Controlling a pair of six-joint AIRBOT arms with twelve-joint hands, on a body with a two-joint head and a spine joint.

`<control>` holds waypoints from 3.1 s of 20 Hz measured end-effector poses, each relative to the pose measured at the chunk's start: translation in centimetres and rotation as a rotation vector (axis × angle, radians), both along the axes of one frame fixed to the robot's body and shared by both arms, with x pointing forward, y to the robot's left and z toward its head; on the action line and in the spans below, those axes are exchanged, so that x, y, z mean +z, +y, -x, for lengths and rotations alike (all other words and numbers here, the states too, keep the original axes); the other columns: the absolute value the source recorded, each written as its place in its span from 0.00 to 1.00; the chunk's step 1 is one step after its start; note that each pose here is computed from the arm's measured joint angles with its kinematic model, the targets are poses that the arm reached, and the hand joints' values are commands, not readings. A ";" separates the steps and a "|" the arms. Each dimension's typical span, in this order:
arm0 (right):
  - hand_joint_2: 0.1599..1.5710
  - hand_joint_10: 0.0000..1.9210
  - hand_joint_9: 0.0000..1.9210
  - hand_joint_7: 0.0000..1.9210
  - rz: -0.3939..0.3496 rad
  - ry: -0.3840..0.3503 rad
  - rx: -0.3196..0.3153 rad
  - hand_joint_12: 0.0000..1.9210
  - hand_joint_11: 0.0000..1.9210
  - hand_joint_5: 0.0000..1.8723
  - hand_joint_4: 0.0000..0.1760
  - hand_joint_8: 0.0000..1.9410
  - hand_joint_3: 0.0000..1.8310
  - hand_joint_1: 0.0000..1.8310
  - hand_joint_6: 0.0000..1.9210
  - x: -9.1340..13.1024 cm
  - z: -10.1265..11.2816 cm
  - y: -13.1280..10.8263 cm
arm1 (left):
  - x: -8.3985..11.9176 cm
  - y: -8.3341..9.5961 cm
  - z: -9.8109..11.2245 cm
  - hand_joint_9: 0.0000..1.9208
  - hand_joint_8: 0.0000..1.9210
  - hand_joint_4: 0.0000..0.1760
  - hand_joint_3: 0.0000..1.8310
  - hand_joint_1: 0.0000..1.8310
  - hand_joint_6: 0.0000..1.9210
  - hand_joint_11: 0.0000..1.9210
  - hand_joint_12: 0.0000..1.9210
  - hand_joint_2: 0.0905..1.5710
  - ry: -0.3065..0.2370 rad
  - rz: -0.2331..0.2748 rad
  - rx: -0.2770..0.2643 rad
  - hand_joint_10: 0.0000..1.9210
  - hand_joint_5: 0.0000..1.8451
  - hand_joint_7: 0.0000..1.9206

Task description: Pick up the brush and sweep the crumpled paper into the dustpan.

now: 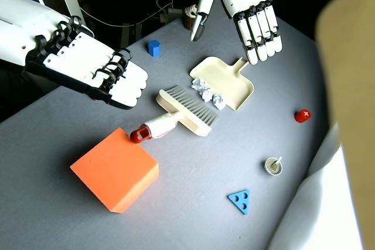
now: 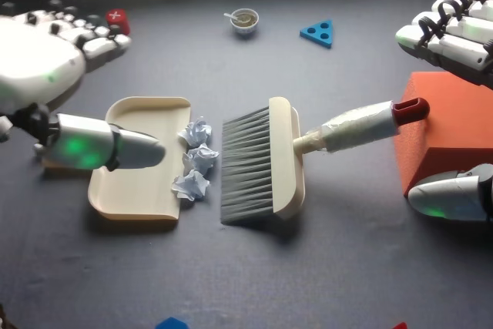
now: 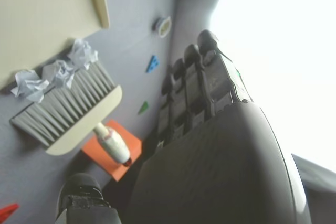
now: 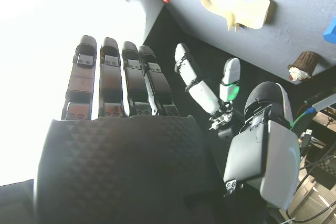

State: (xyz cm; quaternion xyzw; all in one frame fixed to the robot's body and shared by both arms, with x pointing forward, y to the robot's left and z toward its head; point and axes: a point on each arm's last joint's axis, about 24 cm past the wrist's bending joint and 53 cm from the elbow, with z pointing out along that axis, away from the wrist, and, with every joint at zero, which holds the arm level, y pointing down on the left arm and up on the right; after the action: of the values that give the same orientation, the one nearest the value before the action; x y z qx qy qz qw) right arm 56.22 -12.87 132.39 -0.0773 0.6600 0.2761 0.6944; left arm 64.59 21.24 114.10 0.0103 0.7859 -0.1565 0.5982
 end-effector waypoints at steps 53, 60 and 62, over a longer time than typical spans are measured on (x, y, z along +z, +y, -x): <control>0.62 0.00 0.08 0.09 -0.002 -0.007 -0.003 0.00 0.08 0.07 0.00 0.00 0.00 0.01 0.00 0.2 0.0 0.0 | -10.5 4.6 -0.8 0.10 0.00 0.42 0.00 0.37 0.00 0.10 0.04 0.70 0.098 -0.042 0.086 0.00 0.24 0.13; 0.62 0.00 0.08 0.09 -0.002 -0.007 -0.003 0.01 0.09 0.08 0.00 0.01 0.00 0.01 0.01 0.2 0.0 0.0 | -10.7 4.2 -1.0 0.15 0.00 0.86 0.00 0.51 0.47 0.12 0.10 0.74 0.081 -0.028 0.094 0.00 0.46 0.18; 0.62 0.00 0.07 0.08 -0.002 -0.007 -0.002 0.00 0.08 0.07 0.00 0.00 0.00 0.00 0.00 0.1 0.0 0.1 | -10.4 3.8 -1.1 0.19 0.00 0.00 0.00 0.58 0.54 0.08 0.24 0.71 0.064 -0.033 0.090 0.00 0.51 0.22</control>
State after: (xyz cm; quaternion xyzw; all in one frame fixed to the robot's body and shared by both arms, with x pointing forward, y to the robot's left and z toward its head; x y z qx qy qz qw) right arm 56.23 -12.81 132.54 -0.0767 0.6575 0.2759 0.6969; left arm 65.74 25.09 103.73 -0.0203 0.8067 -0.1167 0.5790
